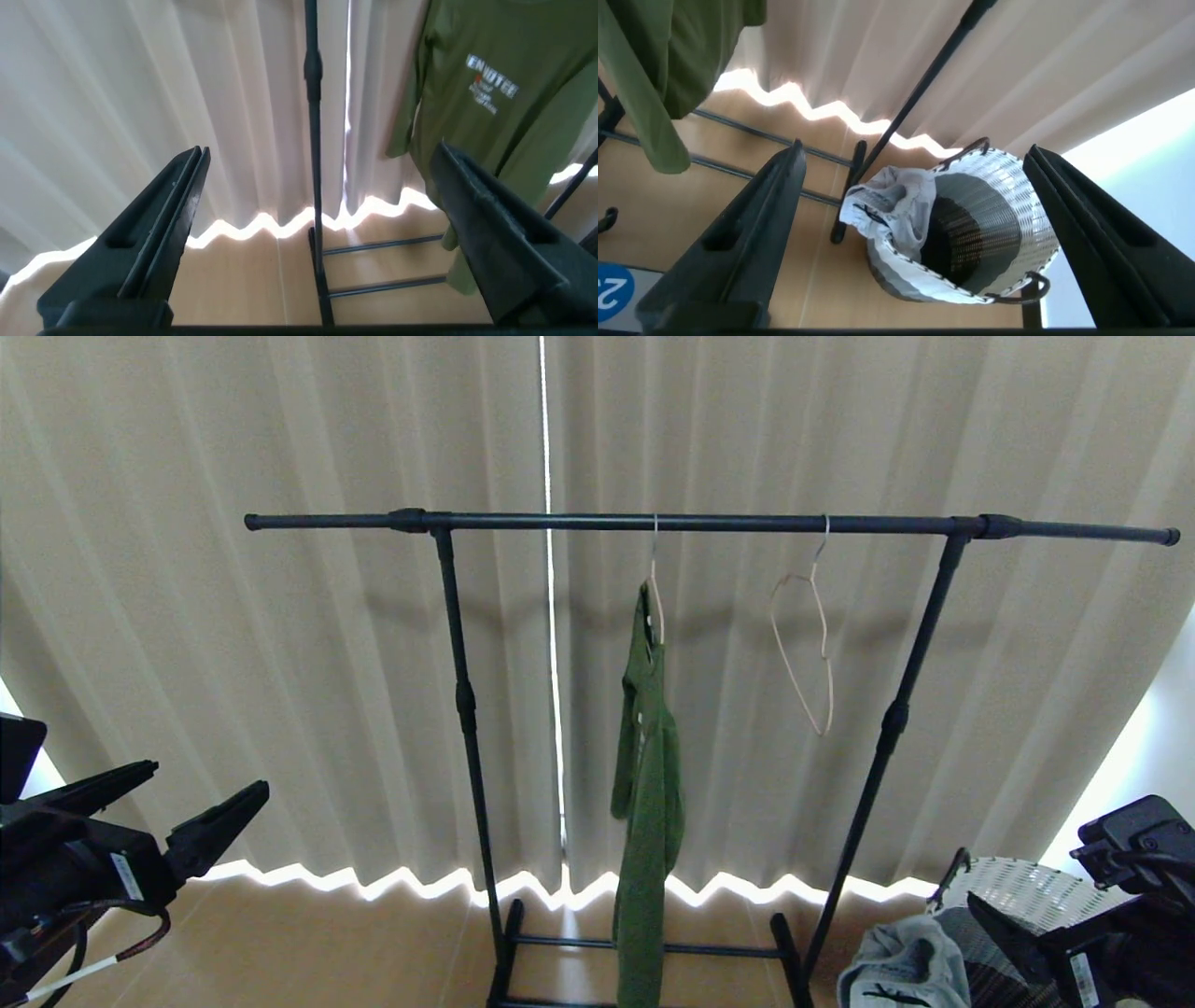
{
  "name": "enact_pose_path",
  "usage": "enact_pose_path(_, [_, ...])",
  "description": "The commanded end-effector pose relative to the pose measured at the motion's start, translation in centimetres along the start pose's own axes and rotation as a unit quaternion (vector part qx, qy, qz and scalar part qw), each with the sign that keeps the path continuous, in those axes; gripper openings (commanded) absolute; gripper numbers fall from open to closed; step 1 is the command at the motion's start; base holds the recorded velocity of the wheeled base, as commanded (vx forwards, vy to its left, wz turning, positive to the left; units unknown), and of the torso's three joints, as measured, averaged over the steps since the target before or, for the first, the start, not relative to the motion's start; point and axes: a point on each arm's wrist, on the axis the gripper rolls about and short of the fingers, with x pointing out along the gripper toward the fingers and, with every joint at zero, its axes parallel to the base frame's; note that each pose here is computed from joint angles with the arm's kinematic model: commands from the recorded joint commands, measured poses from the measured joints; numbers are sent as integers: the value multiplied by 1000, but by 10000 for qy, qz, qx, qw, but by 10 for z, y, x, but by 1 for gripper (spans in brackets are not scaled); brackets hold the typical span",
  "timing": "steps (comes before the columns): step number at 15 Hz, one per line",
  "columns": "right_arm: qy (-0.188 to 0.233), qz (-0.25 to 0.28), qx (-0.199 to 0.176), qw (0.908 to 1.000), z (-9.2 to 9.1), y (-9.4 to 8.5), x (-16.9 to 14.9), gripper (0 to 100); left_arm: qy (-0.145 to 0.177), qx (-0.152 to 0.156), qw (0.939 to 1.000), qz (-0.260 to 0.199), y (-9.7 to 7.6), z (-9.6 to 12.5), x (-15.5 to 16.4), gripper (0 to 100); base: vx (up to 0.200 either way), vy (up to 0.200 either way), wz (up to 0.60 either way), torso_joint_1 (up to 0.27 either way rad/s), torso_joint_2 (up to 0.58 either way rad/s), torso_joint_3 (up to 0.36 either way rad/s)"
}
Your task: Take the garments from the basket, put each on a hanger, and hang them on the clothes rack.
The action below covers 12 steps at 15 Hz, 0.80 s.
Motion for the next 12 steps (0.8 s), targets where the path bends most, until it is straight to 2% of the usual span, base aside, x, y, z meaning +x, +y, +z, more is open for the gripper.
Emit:
enact_pose_path(1, [7, 6, -6, 10000, 0, 0, 0, 100, 9, 3, 10000, 2, 0, 0, 0, 100, 0, 0, 0, -193, 452, 222])
enact_pose_path(12, [54, 23, -50, 10000, -3, 1, 0, 100, 1, 4, 10000, 3, 0, 0, 0, 100, 0, 0, 0, -217, 477, 257])
